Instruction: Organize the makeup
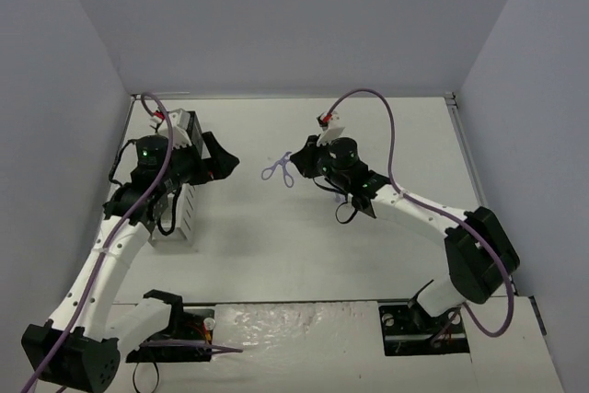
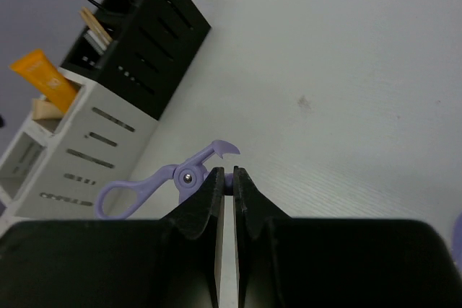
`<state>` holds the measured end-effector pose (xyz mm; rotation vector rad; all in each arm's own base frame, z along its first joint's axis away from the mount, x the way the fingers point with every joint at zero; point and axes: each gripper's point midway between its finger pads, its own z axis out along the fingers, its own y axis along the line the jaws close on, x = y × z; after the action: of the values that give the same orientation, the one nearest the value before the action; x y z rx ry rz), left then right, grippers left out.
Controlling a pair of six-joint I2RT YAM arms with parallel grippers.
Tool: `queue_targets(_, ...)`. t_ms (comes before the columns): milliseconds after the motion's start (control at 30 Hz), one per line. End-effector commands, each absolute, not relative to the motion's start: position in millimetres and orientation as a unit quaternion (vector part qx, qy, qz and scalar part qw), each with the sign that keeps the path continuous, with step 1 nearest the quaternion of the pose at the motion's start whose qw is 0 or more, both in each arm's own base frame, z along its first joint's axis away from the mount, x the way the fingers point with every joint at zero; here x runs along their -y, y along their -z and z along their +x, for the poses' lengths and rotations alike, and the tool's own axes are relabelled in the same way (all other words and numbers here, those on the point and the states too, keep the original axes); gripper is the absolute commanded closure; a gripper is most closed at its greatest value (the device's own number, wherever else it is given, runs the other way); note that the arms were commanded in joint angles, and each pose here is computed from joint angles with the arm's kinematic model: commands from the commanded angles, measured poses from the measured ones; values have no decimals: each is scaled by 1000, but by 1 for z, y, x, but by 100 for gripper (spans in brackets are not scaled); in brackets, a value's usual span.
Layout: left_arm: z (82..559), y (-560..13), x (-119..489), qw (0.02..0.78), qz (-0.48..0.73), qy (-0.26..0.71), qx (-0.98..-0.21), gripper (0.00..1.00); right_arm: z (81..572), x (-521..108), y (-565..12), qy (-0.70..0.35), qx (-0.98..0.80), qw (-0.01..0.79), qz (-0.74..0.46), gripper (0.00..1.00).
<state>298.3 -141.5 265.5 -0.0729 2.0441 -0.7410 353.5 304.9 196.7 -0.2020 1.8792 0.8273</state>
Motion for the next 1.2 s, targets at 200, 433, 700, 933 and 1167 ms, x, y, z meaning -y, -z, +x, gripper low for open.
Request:
queue_targets(200,288,-309,216,489,15,376,-786,15,322,-311,-275,-468,-689,550,-64,100)
queue_targets(433,286,-294,231,469,19,369,-802,29,317,-306,-290,-480,-675,558,-53,100)
queue_targets(700,287,-291,245,466,19,377,-800,38,317,-304,-295,-490,-668,559,-41,100)
queue_targets(933,286,-297,256,467,21,402,-787,51,317,-305,-295,-495,-666,556,-36,100)
queue_targets(1167,284,-302,256,476,8,415,-775,65,318,-303,-292,-498,-666,555,-26,100)
